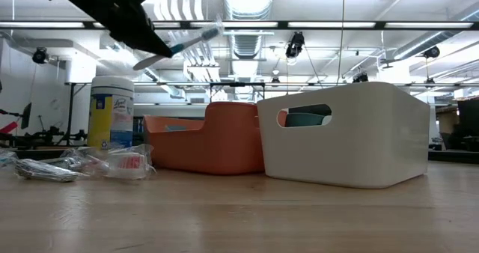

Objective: Pick & Place Travel size toiletries
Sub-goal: Put the blue toothbrush into the black bin, then put the orange toothbrush into the black bin

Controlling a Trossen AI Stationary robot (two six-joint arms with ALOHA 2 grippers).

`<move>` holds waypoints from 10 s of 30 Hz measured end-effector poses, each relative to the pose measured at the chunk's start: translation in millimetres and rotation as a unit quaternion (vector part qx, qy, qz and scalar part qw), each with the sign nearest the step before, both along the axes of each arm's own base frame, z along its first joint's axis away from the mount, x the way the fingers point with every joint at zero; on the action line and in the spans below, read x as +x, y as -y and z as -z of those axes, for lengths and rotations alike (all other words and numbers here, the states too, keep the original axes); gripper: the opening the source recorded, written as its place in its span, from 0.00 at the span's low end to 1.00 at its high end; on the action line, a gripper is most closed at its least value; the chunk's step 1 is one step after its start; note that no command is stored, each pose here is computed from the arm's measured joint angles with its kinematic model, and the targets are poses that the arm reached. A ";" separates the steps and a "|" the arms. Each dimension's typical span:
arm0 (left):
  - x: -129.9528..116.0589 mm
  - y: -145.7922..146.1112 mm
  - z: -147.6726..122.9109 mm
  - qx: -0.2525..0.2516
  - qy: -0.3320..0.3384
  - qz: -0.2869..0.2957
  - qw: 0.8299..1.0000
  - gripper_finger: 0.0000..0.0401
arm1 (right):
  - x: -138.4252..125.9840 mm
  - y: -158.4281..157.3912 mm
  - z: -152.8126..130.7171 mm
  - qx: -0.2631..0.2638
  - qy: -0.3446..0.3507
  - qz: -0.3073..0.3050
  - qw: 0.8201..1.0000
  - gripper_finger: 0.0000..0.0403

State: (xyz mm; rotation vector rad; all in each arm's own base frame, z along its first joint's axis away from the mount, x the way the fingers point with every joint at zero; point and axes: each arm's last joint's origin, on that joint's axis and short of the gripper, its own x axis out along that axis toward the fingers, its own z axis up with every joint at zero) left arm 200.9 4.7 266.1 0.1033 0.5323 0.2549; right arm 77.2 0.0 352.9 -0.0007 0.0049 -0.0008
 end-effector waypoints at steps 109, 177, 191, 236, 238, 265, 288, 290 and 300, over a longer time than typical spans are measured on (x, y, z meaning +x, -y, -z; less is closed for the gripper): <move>16.1 76.5 112.5 -0.084 -0.308 0.156 0.935 0.40 | 0.0 0.0 0.0 -0.001 0.000 0.000 1.000 0.08; -18.1 88.5 44.0 -0.209 -0.137 0.147 0.957 0.09 | 0.0 0.0 0.0 0.000 0.000 0.000 1.000 0.08; -19.8 78.3 33.3 -0.179 -0.084 0.090 0.976 0.09 | 0.0 0.0 0.0 0.000 0.000 0.000 1.000 0.08; -2.2 25.1 9.3 -0.208 -0.006 -0.098 0.973 0.09 | 0.1 0.0 0.0 -0.001 0.000 0.000 1.000 0.08; -1.9 21.2 9.4 -0.208 -0.005 -0.108 0.972 0.09 | 0.0 0.0 0.0 0.000 0.000 0.000 1.000 0.08; -11.8 -51.2 14.1 -0.169 -0.022 -0.244 0.955 0.09 | 0.0 0.0 0.0 -0.001 0.000 0.000 1.000 0.08; 20.1 -87.7 32.5 -0.160 -0.057 -0.251 0.953 0.10 | 0.0 0.0 0.0 -0.001 0.000 0.000 1.000 0.08; 18.8 -87.2 31.9 -0.160 -0.060 -0.251 0.953 0.11 | 0.0 0.0 0.0 0.000 0.000 0.000 1.000 0.08; 16.2 -86.2 28.7 -0.156 -0.057 -0.249 0.954 0.27 | 0.0 0.0 0.0 0.000 0.000 0.000 1.000 0.08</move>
